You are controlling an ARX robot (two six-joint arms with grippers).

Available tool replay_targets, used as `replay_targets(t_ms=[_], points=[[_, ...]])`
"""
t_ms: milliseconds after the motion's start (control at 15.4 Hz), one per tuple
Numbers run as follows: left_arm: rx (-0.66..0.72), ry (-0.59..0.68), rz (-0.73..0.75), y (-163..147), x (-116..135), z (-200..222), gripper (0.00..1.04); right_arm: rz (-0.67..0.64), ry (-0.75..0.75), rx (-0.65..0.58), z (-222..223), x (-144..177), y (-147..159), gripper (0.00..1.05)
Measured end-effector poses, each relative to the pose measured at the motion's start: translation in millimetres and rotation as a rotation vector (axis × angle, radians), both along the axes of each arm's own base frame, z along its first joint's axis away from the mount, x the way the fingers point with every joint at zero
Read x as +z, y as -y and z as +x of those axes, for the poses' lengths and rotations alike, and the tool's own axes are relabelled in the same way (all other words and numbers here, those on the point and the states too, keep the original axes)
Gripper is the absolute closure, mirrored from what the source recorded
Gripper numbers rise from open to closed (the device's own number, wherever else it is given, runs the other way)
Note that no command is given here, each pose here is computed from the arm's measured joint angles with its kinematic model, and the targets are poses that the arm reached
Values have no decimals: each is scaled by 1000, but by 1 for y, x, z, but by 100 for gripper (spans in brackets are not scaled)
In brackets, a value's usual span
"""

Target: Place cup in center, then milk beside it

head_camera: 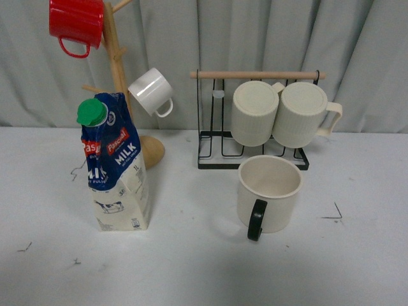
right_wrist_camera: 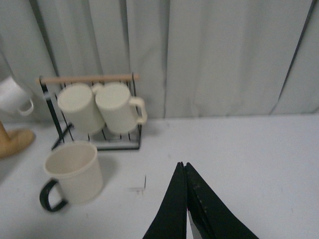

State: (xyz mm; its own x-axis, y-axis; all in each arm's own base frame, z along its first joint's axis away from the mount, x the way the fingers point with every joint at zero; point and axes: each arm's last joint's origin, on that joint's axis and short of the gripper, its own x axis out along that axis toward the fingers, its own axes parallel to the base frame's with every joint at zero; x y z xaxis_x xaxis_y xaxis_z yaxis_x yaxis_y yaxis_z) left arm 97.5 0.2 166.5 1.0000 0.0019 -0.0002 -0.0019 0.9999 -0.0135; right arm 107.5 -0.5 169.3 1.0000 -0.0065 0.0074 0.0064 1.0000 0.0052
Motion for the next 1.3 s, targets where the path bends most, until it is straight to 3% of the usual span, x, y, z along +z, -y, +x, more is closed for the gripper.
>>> replay_targets(t_ms=[65,130,325,649,714,779,844,1039,1299], points=[[0,-1,0,0,0,0,7,0,-50,2,-7,-6,0,103],[-1,-1,0,0,0,0,7,0,13,3,-10,-1,0,103],[0,0,0,0,0,0,7,-2,-5,2,-10,-3,0,100],[0,0,0,0,0,0,7,-2,-4,2,-10,-3,0,39],[6,-50,-8,0,-2,0,7,-2,-4,2,-10,-3,0,26],[48,-372,-39,3,2,1,7,-2,-4,2,-10,-3,0,15],[57,-534,-49,8,15,8,7,-3,-4,3,-10,-3,0,5],[68,-435,-75,15,59,51,7,-3,-4,6,-10,-3,0,6],[-48,-398,-60,59,79,142,7,-3,-4,6,-10,-3,0,6]])
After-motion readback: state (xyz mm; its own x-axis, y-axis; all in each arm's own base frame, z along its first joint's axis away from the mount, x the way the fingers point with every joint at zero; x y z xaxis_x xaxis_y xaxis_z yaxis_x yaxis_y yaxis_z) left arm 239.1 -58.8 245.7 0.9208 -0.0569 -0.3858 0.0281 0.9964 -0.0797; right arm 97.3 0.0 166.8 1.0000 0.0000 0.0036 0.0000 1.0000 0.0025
